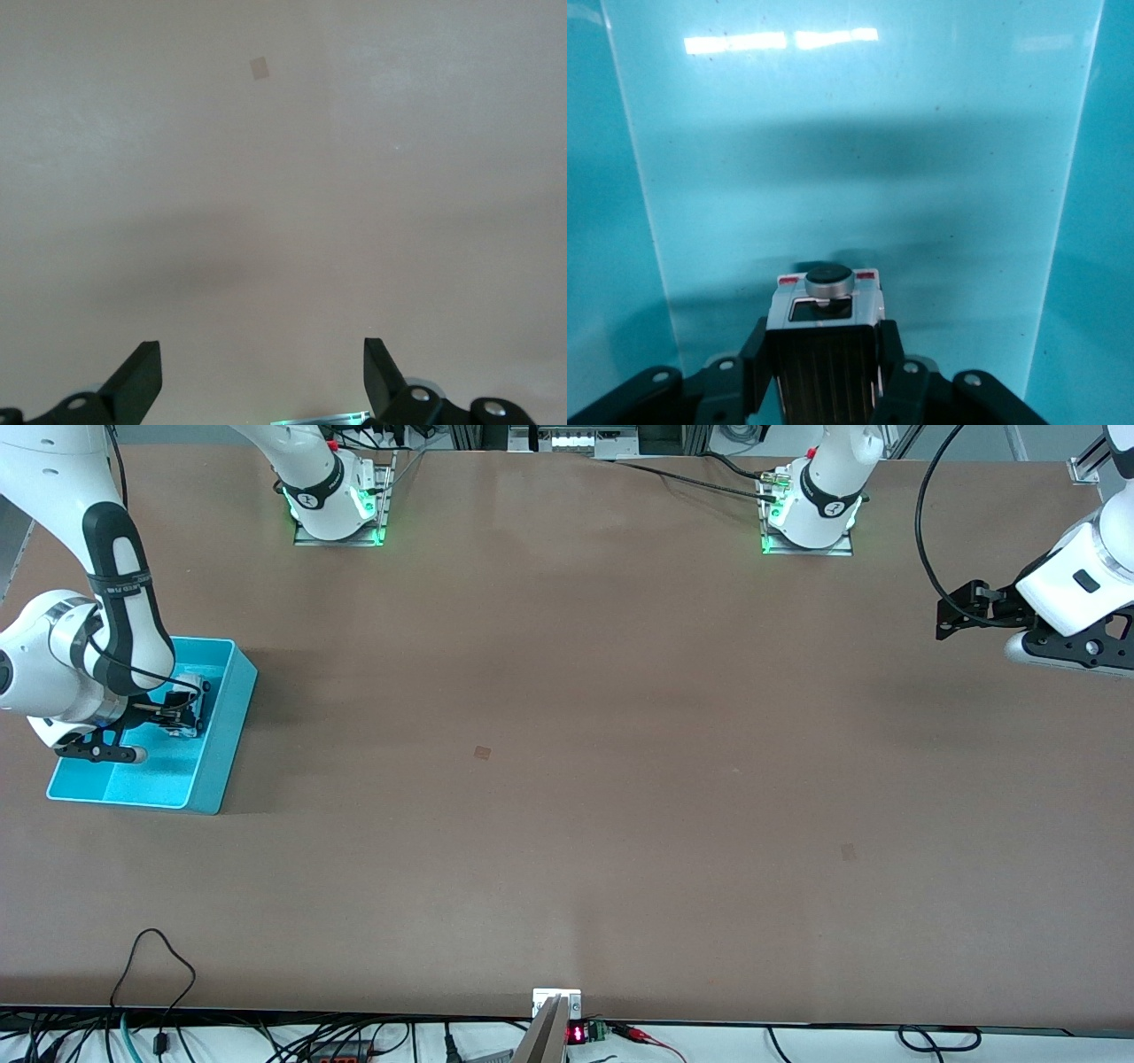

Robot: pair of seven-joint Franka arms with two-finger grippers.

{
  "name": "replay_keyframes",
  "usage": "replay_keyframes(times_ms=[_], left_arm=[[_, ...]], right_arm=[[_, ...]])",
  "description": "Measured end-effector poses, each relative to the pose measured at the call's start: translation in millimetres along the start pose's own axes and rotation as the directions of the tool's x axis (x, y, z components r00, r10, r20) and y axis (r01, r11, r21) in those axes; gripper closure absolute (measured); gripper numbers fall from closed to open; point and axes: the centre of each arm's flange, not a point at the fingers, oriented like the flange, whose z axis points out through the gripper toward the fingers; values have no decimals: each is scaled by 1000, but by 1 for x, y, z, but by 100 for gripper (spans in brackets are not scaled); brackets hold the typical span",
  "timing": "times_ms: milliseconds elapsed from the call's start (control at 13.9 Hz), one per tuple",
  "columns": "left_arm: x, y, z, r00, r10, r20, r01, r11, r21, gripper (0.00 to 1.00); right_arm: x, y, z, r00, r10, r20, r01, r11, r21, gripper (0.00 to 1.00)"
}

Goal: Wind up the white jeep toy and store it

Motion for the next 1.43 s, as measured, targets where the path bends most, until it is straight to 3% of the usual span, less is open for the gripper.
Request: replay_keyframes(times_ms=[143, 358, 645, 932, 1434], left_arm=[[0, 0, 0, 1000, 0, 0, 0, 1000, 0, 0], [0, 0, 0, 1000, 0, 0, 0, 1000, 0, 0], [0, 0, 0, 1000, 1, -1, -1, 1000, 0, 0], [0, 1, -1, 1000, 3, -1, -3, 1000, 0, 0], [1, 11, -2, 1000, 20, -3, -20, 1000, 3, 0]], right_arm=[[0, -1, 3, 1000, -2, 5, 2, 1000, -1, 49], [4, -3, 0, 1000, -8, -3, 8, 1000, -2, 40], [21, -14, -32, 997, -40, -62, 39, 999, -10, 1], [33, -40, -105, 984, -118, -132, 120, 993, 10, 0], [14, -97, -196, 943, -239, -230, 256, 966, 46, 0]])
